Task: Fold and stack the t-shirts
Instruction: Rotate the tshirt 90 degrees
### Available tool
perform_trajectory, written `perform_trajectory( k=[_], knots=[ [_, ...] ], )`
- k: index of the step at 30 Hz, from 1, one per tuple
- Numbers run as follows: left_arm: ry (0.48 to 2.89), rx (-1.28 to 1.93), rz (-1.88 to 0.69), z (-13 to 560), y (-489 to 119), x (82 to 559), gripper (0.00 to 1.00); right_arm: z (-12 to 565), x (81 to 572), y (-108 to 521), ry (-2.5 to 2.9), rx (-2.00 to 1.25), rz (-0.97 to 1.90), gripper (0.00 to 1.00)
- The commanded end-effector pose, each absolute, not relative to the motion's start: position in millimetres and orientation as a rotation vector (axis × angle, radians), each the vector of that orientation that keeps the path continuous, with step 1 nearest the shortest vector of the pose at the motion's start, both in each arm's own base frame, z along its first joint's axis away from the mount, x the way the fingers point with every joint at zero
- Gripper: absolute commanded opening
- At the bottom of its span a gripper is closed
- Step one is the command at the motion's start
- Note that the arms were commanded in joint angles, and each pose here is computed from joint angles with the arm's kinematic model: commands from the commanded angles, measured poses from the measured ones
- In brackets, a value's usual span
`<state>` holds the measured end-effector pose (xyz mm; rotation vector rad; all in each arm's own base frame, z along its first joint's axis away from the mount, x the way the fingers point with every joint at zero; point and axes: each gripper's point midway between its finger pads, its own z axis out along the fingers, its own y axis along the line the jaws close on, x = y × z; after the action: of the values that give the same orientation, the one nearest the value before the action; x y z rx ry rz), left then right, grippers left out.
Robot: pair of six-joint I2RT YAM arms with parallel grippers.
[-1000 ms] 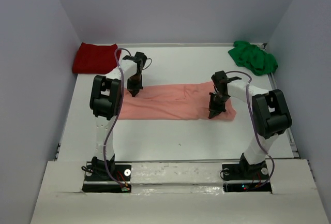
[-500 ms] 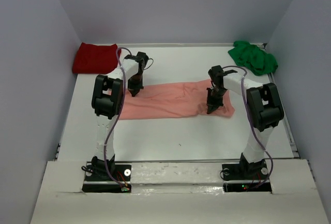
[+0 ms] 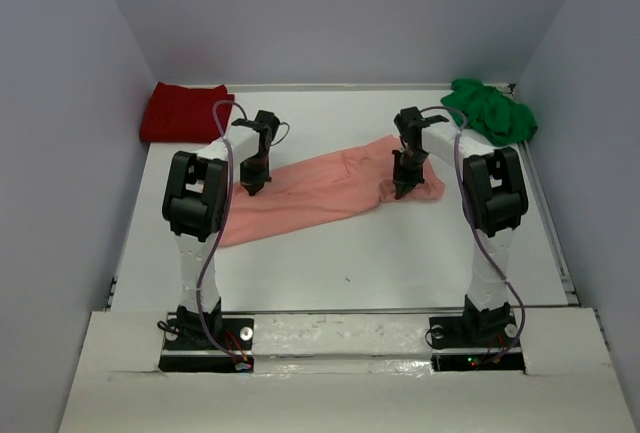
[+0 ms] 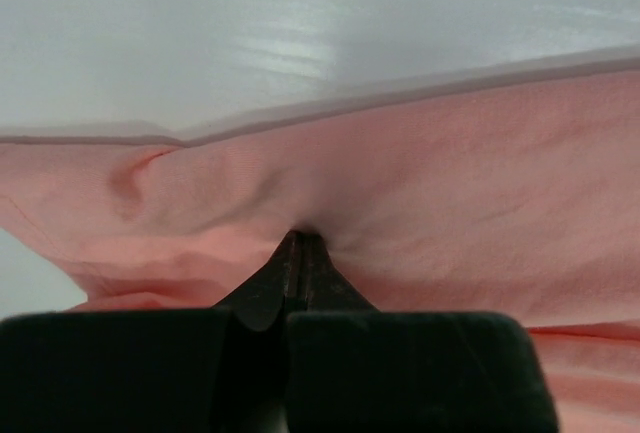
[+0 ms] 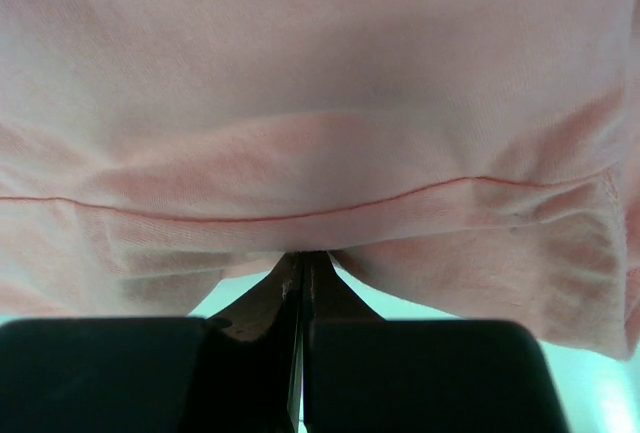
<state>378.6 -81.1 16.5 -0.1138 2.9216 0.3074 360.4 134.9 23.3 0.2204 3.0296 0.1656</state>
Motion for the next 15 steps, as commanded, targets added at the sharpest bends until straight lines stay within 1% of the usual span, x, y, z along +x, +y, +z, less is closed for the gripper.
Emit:
perform_trajectory(
  k=[1, 10, 14, 15],
  knots=[
    [3.126, -0.148, 0.33, -17, -74, 318, 0.0, 17, 390, 128, 2.982, 0.176, 0.09, 0.0],
    [3.17, -0.124, 0.265, -8, -85, 284, 0.0, 12, 435, 144, 2.953, 0.148, 0.135, 0.0],
    [3.178, -0.101, 0.233, -2, -96, 272, 0.0, 10, 453, 153, 2.936, 0.15, 0.173, 0.0],
    [3.184, -0.072, 0.198, 2, -109, 262, 0.0, 4, 467, 160, 2.924, 0.151, 0.202, 0.0]
  ],
)
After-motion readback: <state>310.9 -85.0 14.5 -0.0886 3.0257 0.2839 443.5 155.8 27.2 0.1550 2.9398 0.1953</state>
